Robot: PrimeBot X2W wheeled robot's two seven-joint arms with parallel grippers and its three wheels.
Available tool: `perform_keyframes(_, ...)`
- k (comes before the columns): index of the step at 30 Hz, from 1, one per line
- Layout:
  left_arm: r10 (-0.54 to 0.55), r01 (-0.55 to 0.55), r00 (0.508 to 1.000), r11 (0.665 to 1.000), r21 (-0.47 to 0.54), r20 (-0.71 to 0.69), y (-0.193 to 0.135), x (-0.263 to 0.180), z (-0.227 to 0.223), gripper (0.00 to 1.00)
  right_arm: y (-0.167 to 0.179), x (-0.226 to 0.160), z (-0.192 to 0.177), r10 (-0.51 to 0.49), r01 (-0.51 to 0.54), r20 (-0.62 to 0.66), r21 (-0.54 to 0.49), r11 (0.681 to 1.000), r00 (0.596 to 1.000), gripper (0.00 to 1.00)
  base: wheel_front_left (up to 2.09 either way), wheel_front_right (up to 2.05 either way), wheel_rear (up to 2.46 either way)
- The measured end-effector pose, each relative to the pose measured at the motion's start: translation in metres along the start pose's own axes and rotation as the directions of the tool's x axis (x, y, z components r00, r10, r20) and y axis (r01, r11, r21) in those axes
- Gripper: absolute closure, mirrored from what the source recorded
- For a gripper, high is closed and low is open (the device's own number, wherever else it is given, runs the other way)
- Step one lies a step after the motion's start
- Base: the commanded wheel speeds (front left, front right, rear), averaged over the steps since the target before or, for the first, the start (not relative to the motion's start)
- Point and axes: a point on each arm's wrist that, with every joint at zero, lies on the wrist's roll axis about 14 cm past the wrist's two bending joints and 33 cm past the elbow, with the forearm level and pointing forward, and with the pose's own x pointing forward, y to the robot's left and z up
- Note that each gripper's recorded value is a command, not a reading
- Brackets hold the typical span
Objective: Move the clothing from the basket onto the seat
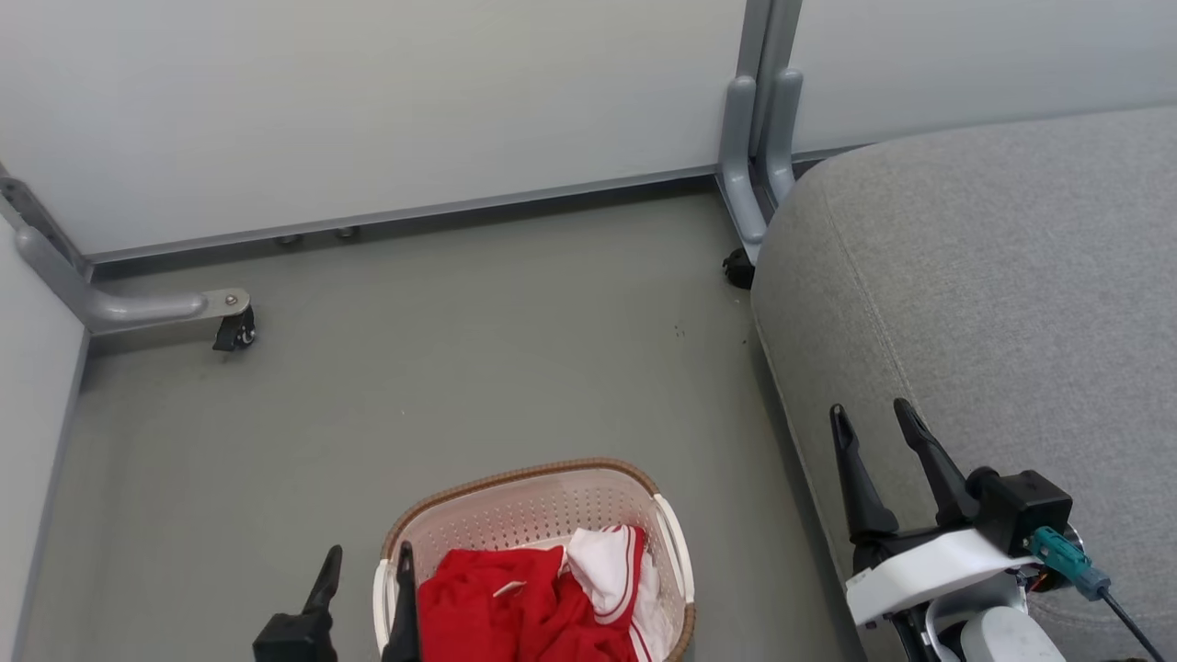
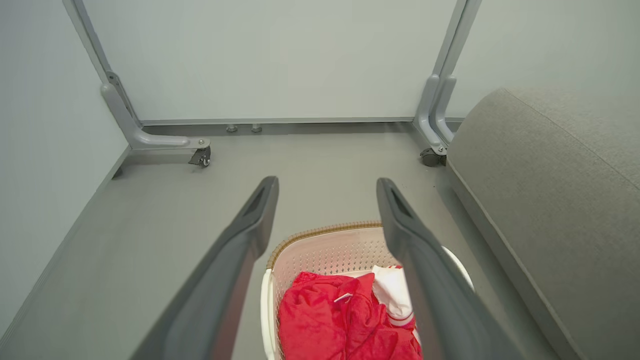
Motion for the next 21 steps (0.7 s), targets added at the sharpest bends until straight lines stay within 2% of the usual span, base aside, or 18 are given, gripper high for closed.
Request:
perform_keyframes(5,-0.072,0.082,0.994,0.988,0.131,-0.076,-0.015,0.022,-0.020,0.00,-0.007,0.014,0.000,-0.012,0.012,0.003,-0.003,1.000,1.000,0.00,0.00,0.00,0.00)
perform_keyframes(8,-0.111,0.141,0.983,0.968,0.208,-0.149,-0.017,0.036,-0.039,0.00,-0.011,0.027,-0.003,-0.018,0.018,-0.002,-0.003,1.000,1.000,0.00,0.00,0.00,0.00)
perform_keyframes(13,-0.189,0.294,0.931,0.895,0.334,-0.313,-0.016,0.061,-0.083,0.00,-0.019,0.047,-0.020,-0.029,0.029,-0.038,0.001,1.000,0.999,0.00,0.00,0.00,0.00)
perform_keyframes(15,-0.217,0.358,0.900,0.862,0.359,-0.378,-0.014,0.069,-0.101,0.00,-0.022,0.054,-0.028,-0.034,0.035,-0.055,0.003,0.999,0.998,0.00,0.00,0.00,0.00)
perform_keyframes(17,-0.240,0.434,0.857,0.814,0.387,-0.456,-0.011,0.076,-0.122,0.00,-0.026,0.061,-0.038,-0.041,0.041,-0.074,0.009,0.999,0.996,0.00,0.00,0.00,0.00)
perform_keyframes(21,-0.262,0.526,0.791,0.753,0.395,-0.553,-0.007,0.094,-0.152,0.00,-0.035,0.071,-0.057,-0.063,0.065,-0.111,0.021,0.998,0.992,0.00,0.00,0.00,0.00)
